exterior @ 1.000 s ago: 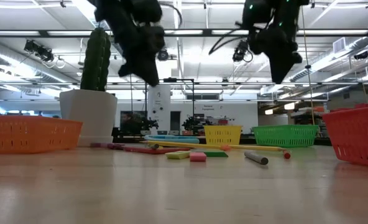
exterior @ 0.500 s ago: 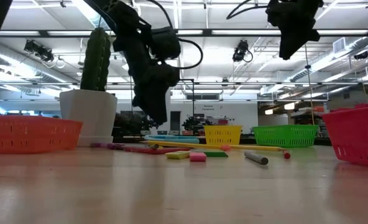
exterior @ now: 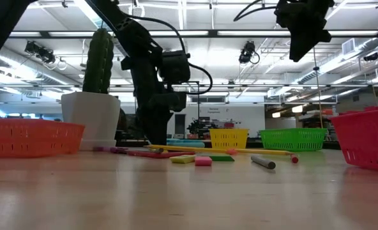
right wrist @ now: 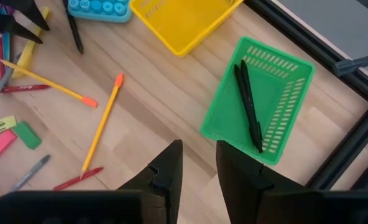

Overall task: Sort crayons/erasers/pens/pencils in bins
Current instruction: Put the black pen into the green bin

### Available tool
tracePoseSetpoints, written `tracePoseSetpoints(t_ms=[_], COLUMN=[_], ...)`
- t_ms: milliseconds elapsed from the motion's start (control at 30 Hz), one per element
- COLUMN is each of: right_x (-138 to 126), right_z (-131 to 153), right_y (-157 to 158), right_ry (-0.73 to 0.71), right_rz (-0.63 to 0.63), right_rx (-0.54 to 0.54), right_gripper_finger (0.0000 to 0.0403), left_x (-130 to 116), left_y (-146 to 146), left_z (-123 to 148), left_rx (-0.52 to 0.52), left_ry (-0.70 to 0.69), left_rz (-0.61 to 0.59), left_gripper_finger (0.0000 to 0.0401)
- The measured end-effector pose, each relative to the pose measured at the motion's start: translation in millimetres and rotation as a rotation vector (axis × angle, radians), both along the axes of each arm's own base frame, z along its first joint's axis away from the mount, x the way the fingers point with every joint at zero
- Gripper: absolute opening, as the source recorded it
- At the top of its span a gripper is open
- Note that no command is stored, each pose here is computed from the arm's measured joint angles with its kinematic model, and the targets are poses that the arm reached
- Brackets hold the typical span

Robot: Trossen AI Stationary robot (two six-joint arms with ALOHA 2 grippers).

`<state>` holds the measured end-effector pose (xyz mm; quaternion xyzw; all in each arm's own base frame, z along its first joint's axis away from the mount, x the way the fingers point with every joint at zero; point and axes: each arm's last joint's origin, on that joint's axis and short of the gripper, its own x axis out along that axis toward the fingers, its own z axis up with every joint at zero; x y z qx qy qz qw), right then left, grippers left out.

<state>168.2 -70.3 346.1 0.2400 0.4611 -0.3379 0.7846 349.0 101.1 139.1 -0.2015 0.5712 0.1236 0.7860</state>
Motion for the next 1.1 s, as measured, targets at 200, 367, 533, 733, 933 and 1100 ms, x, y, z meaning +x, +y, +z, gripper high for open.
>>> tracePoseSetpoints(t_ms=[200,367,533,733,933,1100], right_x=[-0.3,-0.8,-0.9,-0.9,-0.9,-1.0], right_z=[-0.3,-0.6,-0.5,-0.5,-0.5,-0.6], right_y=[0.6,0.8,0.5,0.4,0.6,0.6], right_ry=[-0.003,0.004,0.008,0.01,0.01,0.011], right_rz=[-0.005,-0.002,0.001,0.001,0.003,0.004], right_rx=[0.019,0.02,0.011,0.008,0.008,0.009], right_gripper_finger=[0.0103,0.0103,0.0103,0.0103,0.0103,0.0103], left_x=[0.1,-2.2,-7.2,-13.8,-16.9,-18.9], left_y=[0.2,-1.5,0.1,17.0,34.3,46.7], left_z=[-0.2,11.4,39.0,40.4,26.3,19.4], left_rx=[0.007,0.031,0.229,0.367,0.367,0.35], left_ry=[0.001,-0.02,-0.06,0.006,0.05,0.046], left_rz=[0.002,-0.046,-0.184,-0.252,-0.299,-0.285], left_gripper_finger=[0.012,0.0117,0.0118,0.0124,0.0137,0.0151])
